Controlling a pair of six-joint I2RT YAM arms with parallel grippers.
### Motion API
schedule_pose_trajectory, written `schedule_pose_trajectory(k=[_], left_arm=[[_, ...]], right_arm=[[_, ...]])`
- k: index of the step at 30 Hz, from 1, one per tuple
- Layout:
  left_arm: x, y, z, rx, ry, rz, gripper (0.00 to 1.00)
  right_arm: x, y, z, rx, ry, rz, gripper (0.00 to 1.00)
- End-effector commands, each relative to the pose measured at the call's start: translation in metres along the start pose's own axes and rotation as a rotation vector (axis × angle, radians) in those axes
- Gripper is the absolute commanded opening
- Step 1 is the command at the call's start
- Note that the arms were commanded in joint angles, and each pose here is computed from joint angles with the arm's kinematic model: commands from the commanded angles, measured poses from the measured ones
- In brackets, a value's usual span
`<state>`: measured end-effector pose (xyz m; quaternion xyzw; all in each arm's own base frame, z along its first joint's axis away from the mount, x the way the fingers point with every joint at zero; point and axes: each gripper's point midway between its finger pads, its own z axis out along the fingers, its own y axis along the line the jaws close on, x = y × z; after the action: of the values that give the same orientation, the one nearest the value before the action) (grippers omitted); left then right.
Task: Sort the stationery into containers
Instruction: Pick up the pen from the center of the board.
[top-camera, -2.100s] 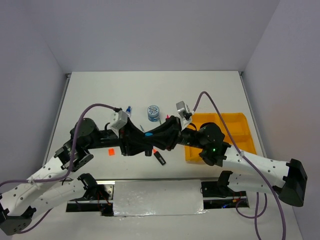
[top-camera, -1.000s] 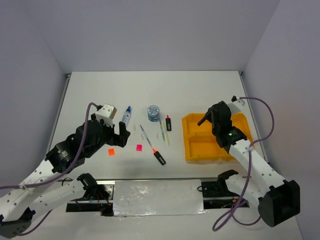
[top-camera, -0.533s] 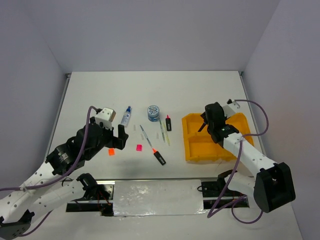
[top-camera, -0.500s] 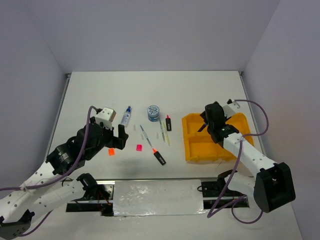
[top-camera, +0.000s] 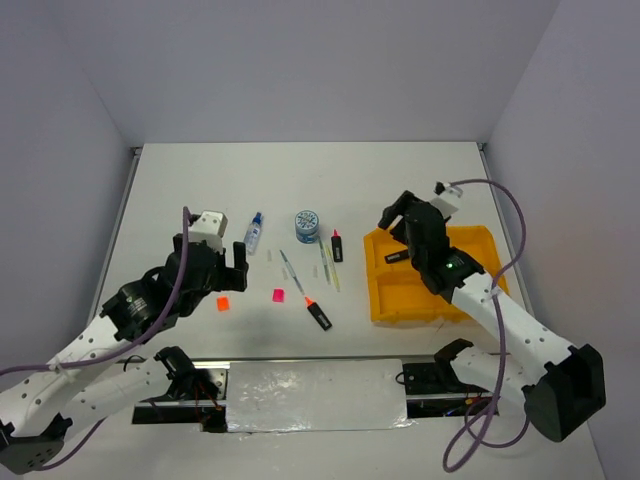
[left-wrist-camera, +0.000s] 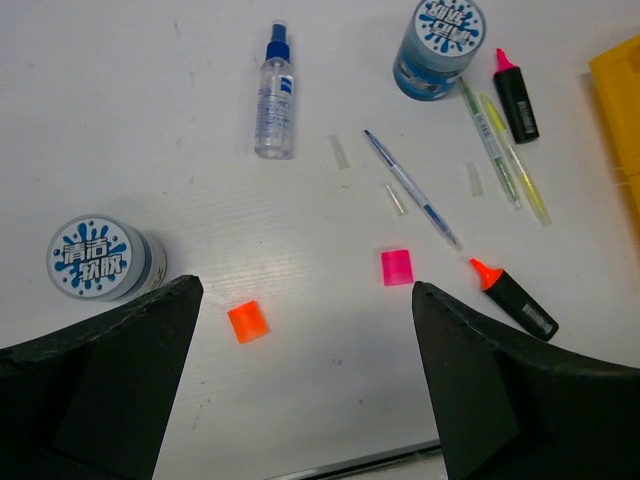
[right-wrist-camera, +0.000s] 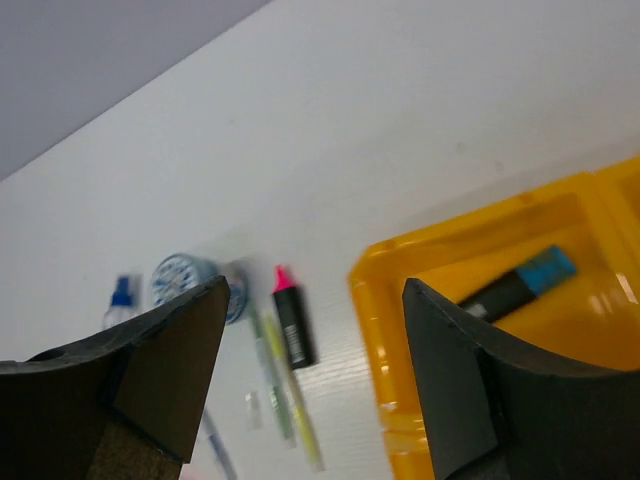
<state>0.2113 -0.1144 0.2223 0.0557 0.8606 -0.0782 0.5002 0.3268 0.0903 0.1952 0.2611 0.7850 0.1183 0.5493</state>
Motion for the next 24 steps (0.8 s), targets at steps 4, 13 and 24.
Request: schedule_pose_trajectory(k=[4,13,24], left_arm=[[-0.010,0.016,0.004,-0.119,-0.003,-0.050,0.99],[-0.008,0.021,0.006,-0.135,0.001,-0.047,0.99],[-0.003,0.011,0.014,-0.087,0.038,-0.012,0.99]], right_arm=[[0.033,0.080,-0.018,-0.173,0.159,-0.314,0.73],[0.129,0.095,0.027,-0.105,0.476,-0.596,0.63],[0.183,0.082,0.072,-0.055,0.608,-0.686,0.60]])
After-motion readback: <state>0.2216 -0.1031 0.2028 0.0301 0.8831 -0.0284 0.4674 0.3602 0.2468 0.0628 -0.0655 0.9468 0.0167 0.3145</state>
